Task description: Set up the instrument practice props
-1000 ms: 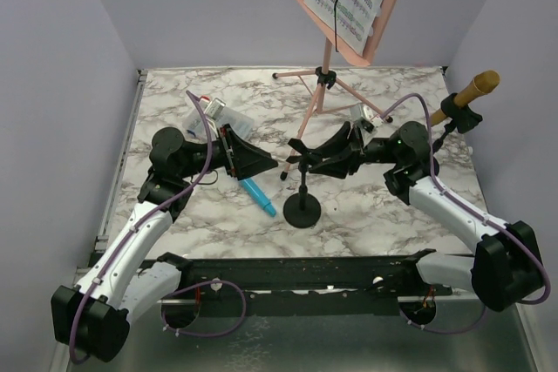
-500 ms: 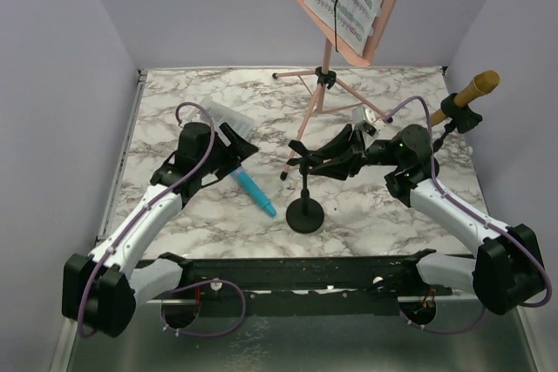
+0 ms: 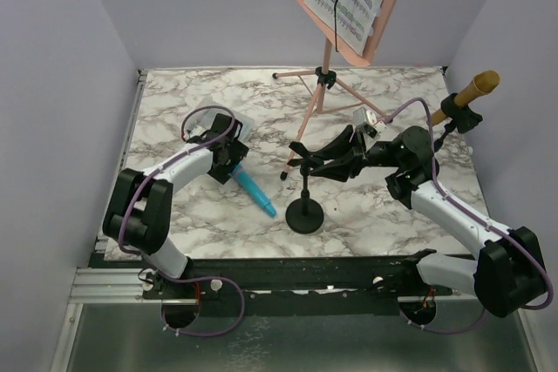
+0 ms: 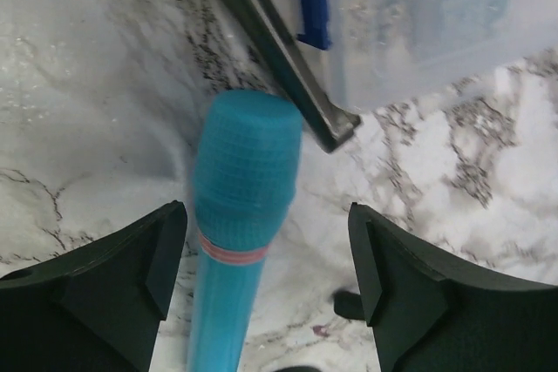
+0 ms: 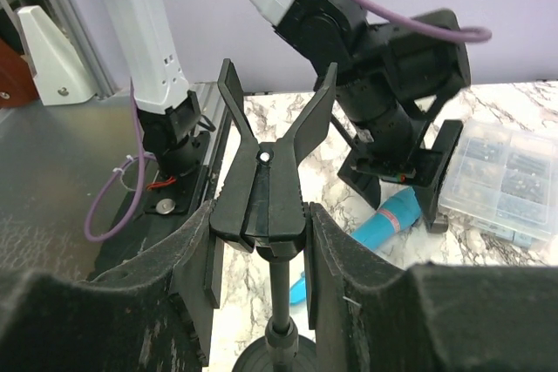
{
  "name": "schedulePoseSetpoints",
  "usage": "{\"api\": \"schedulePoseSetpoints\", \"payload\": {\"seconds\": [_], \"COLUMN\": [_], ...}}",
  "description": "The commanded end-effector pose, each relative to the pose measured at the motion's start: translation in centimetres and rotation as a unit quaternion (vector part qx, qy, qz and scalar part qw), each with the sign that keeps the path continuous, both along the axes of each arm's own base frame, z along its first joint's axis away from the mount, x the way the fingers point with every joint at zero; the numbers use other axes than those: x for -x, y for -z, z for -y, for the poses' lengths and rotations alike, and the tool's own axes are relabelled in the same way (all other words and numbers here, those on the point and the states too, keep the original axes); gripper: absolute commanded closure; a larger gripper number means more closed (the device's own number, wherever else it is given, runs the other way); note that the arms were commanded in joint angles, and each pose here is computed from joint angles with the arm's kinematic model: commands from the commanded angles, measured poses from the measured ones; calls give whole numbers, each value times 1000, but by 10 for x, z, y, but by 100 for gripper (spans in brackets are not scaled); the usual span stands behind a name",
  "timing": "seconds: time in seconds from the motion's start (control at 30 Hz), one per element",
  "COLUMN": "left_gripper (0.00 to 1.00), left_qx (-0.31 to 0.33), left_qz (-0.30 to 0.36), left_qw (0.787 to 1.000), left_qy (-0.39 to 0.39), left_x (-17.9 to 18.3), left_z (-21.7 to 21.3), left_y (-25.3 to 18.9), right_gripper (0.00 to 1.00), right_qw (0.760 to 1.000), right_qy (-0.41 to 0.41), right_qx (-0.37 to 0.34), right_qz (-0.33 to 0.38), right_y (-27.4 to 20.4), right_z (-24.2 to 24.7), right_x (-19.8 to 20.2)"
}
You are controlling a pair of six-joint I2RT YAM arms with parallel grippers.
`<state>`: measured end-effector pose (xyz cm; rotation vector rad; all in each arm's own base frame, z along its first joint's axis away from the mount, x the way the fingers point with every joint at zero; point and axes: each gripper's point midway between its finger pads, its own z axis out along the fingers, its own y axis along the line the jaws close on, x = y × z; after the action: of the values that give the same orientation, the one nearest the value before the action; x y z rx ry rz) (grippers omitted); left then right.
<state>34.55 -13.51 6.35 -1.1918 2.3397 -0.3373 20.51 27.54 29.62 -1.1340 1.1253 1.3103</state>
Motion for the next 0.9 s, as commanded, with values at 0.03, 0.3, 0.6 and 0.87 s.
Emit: {"api": "schedulePoseSetpoints", "payload": {"seconds": [0.03, 0.3, 0.6, 0.87], "left_gripper": [22, 75, 100, 100], "left_qx": [-23, -94, -175, -86], "left_qz": [-67, -42, 295, 654], "left_qw": [994, 991, 934, 591], "left_qy": [-80, -86, 105, 464], "left_x": [4, 2, 21, 119], "left_z": [-12, -26, -1, 104], "left_y": [34, 23, -189, -368], "right_gripper": [100, 100, 100, 100], "right_qw": [1000, 1000, 1000, 1000], "right_qy": [11, 15, 14, 11], "right_qx": [0, 1, 6, 7], "right_qz": [2, 5, 3, 3], "right_y": [1, 0, 3, 1], "right_z": [2, 2, 2, 1], "right_x": [-1, -1, -2, -3]}}
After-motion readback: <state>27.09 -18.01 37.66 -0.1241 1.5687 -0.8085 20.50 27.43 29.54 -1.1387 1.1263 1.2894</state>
